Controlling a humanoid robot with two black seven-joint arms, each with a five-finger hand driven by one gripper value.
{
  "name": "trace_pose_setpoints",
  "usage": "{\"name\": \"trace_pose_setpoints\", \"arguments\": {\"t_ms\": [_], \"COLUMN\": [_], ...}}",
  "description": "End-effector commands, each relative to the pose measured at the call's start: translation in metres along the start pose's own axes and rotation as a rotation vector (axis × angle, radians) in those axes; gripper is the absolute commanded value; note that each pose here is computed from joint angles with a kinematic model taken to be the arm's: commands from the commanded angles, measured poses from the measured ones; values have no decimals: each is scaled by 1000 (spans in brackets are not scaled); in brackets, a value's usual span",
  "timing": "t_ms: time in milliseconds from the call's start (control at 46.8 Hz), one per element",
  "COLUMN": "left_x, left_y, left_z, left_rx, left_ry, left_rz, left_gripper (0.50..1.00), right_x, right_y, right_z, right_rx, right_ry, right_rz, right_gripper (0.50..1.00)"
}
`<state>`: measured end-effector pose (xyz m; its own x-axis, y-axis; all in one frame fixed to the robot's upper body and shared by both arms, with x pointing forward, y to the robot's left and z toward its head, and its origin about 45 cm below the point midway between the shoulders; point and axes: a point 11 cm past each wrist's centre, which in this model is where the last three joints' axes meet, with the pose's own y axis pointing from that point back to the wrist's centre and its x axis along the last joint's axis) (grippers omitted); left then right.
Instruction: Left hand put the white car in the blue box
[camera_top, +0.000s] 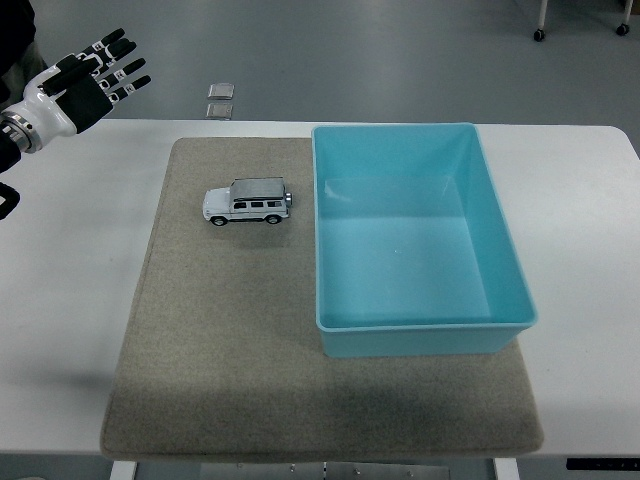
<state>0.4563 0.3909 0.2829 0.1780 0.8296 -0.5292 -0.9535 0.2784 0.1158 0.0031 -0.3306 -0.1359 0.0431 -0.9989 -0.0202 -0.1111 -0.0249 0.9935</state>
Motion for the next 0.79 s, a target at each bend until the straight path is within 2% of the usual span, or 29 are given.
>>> {"name": "trace_pose_setpoints", "arguments": {"t_ms": [0,363,556,641,769], "left_x": [0,-2,-8,-13,-21], "left_y": [0,-1,1,0,-4], "left_z": [-1,5,5,4,0], "left_rx": [4,-11,-6,22,116], "left_ry": [1,-3,-20,-102,-369], "left_rz": [-2,-26,-87,-118,-134], "left_gripper": [1000,1000,1000,1000,1000], "right_x": [0,0,0,0,0], "right_y": [0,0,0,0,0], "right_z": [0,0,0,0,-1], "right_rx": [0,0,0,0,1], "right_ry": [0,0,0,0,0], "right_rz": [0,0,0,0,0], "right_gripper": [936,936,936,936,936]}}
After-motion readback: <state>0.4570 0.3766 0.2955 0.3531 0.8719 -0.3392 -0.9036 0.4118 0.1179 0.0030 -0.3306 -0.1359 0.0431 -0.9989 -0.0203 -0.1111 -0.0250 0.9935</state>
